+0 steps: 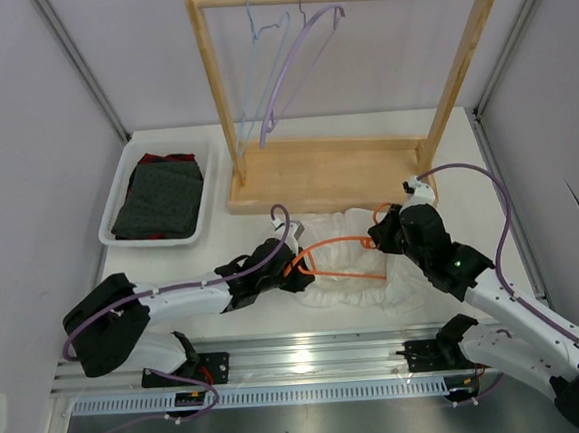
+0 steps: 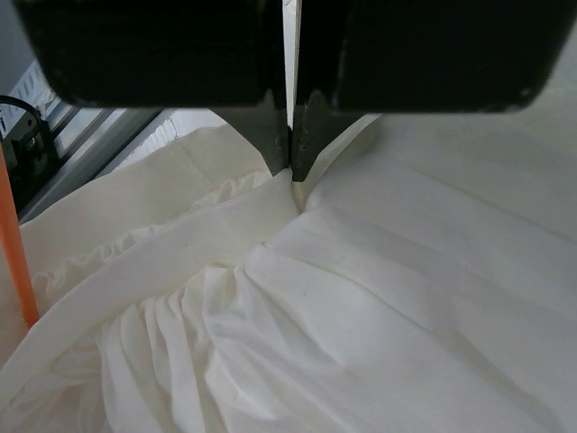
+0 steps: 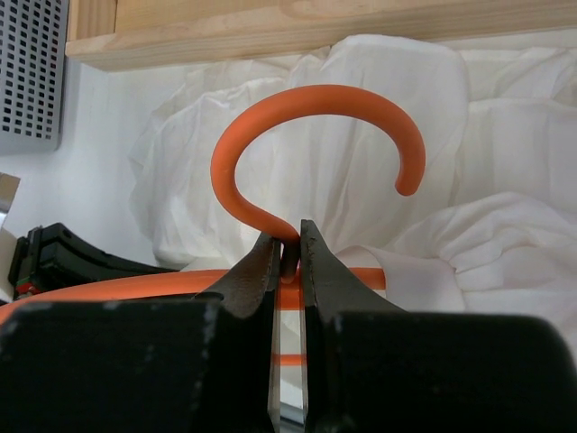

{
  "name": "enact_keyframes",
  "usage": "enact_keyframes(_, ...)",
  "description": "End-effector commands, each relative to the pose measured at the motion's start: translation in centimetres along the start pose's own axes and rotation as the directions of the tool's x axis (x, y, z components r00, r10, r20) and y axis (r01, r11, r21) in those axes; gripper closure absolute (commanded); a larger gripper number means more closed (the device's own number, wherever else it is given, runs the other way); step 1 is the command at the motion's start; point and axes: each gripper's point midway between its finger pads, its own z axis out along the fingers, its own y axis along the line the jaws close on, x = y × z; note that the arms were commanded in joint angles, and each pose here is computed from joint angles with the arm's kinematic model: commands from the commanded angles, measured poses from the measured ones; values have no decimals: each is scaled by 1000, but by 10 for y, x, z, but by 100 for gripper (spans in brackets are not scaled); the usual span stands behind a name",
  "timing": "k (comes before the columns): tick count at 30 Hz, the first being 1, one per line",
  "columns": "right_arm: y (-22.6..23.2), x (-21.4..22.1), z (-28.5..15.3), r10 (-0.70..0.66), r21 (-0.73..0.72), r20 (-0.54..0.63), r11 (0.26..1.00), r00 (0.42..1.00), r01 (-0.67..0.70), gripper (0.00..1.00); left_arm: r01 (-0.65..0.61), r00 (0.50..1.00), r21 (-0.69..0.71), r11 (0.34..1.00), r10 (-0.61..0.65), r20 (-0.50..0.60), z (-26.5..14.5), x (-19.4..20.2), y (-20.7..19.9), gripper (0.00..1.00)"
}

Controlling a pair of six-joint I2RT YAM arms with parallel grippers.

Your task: Place the skirt on the hanger

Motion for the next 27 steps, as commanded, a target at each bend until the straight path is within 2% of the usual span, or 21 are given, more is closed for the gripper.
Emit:
enact_keyframes(1, -3, -20, 2, -7, 11, 104, 1000, 995, 6, 100, 34, 998, 4, 999, -34, 52, -12, -21, -4, 100)
enact_keyframes(9, -24, -26, 1, -49, 87, 184, 996, 982, 34, 100, 132, 989, 18, 991, -133, 64, -39, -45, 13, 100)
enact_keyframes(16, -31, -25, 1, -107, 149, 215, 986, 971, 75, 100, 134, 988, 21, 991, -135, 80, -66, -73, 11, 100)
enact_keyframes(27, -38, -30, 6, -142, 224, 245, 971, 959, 86, 100, 142, 988, -36, 989, -140, 64, -85, -68, 29, 100)
